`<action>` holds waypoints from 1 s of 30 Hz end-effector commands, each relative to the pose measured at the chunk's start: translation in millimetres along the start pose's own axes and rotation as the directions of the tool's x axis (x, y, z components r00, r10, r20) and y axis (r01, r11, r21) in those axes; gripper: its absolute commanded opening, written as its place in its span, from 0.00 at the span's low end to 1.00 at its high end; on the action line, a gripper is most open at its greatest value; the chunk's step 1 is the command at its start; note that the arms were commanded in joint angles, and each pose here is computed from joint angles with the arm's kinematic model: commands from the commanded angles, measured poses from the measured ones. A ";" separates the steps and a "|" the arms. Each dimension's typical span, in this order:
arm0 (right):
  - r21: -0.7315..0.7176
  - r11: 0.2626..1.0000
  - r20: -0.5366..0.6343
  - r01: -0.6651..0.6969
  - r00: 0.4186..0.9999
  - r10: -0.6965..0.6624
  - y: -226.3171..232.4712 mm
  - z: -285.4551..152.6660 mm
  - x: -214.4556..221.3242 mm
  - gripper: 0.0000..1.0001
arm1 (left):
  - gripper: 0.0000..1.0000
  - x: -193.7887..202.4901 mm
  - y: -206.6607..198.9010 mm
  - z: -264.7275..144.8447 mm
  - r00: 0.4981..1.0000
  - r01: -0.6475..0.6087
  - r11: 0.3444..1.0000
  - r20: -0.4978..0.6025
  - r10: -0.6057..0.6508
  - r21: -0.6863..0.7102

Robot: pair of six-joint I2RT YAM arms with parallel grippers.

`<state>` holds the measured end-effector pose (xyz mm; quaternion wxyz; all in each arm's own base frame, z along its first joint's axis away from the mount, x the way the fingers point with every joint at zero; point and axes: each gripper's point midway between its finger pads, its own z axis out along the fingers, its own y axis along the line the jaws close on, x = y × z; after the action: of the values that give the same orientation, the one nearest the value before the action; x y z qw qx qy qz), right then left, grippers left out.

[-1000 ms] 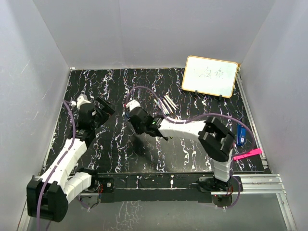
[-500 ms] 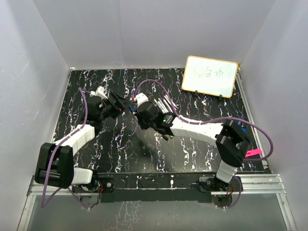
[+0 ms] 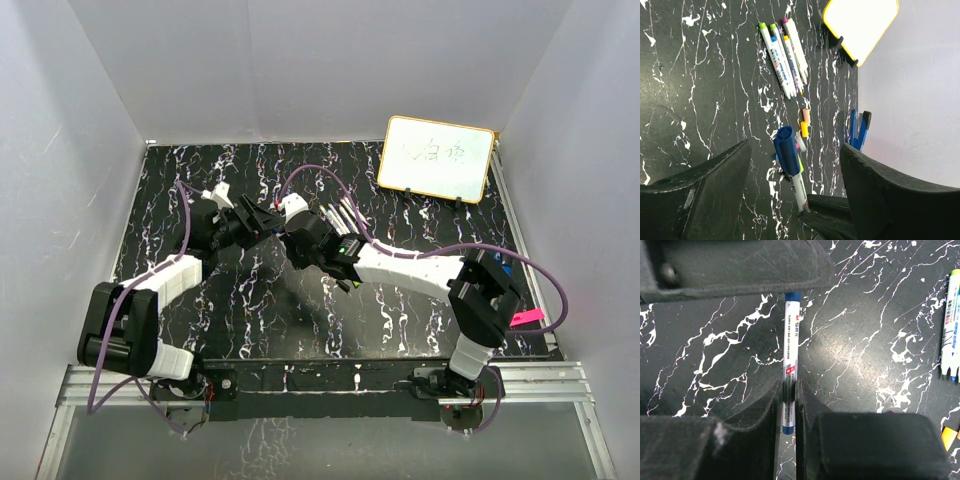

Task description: Open the pen caps

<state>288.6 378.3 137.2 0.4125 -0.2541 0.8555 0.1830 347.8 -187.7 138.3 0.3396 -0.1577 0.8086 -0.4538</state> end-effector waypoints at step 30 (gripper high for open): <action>-0.048 0.999 0.108 -0.009 0.994 0.014 5.4 -15.7 -38.4 0.47 | 0.00 4.8 -13.8 11.1 0.999 -0.008 0.999 -0.031 0.010 0.053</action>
<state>286.0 380.6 140.1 0.4064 -0.2606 0.8530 0.1981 347.3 -201.8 134.2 0.3239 -0.1515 0.8065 -0.4707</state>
